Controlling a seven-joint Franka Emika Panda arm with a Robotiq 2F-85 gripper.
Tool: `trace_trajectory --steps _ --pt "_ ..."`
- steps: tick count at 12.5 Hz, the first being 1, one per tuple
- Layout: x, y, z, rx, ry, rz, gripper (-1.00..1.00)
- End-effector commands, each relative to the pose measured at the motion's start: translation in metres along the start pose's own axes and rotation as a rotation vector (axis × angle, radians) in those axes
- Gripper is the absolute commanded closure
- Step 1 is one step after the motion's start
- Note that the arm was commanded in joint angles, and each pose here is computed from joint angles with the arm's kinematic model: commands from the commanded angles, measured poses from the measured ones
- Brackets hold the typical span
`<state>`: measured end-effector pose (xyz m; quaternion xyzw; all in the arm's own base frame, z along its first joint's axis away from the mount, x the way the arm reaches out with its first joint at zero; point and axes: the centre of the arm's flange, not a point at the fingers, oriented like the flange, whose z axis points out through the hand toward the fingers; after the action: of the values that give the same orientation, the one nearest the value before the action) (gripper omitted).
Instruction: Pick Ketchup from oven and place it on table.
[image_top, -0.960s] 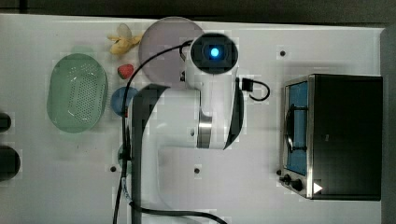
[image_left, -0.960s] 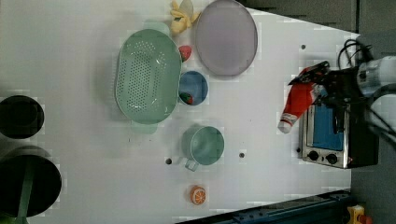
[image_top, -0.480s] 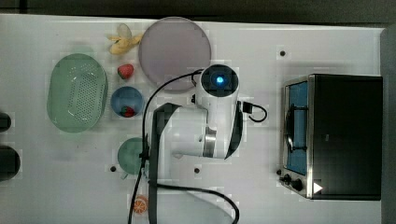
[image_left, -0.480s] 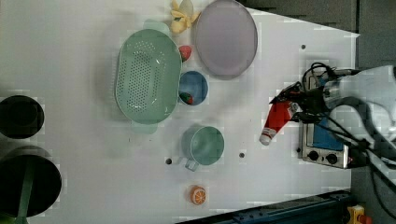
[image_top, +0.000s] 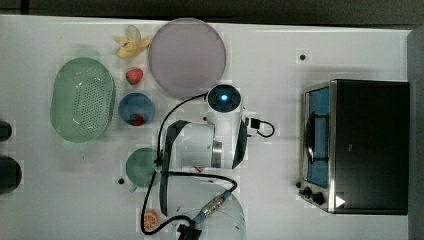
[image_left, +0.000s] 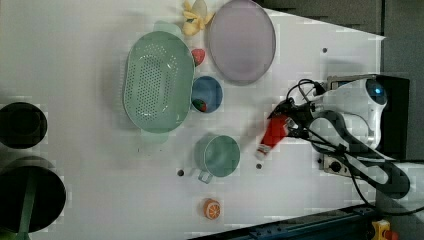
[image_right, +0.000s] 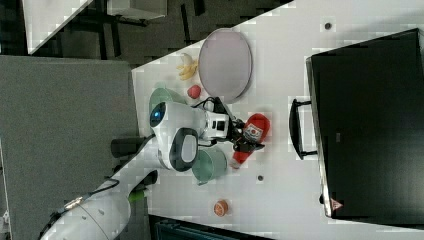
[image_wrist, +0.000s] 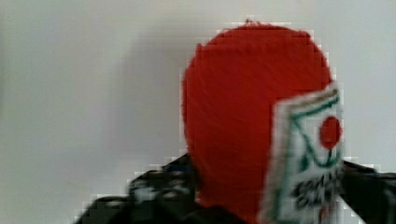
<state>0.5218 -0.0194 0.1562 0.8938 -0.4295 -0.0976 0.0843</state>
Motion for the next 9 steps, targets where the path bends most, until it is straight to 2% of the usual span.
trace_trajectory --steps 1,3,7,9 --pt "0.006 -0.005 -0.073 0.138 0.077 0.020 -1.00" --pt "0.002 0.001 -0.137 0.207 0.088 0.026 -1.00" --pt "-0.016 0.038 -0.282 0.271 0.055 0.007 -1.00" --pt "-0.025 0.058 -0.345 0.311 0.065 -0.005 -1.00"
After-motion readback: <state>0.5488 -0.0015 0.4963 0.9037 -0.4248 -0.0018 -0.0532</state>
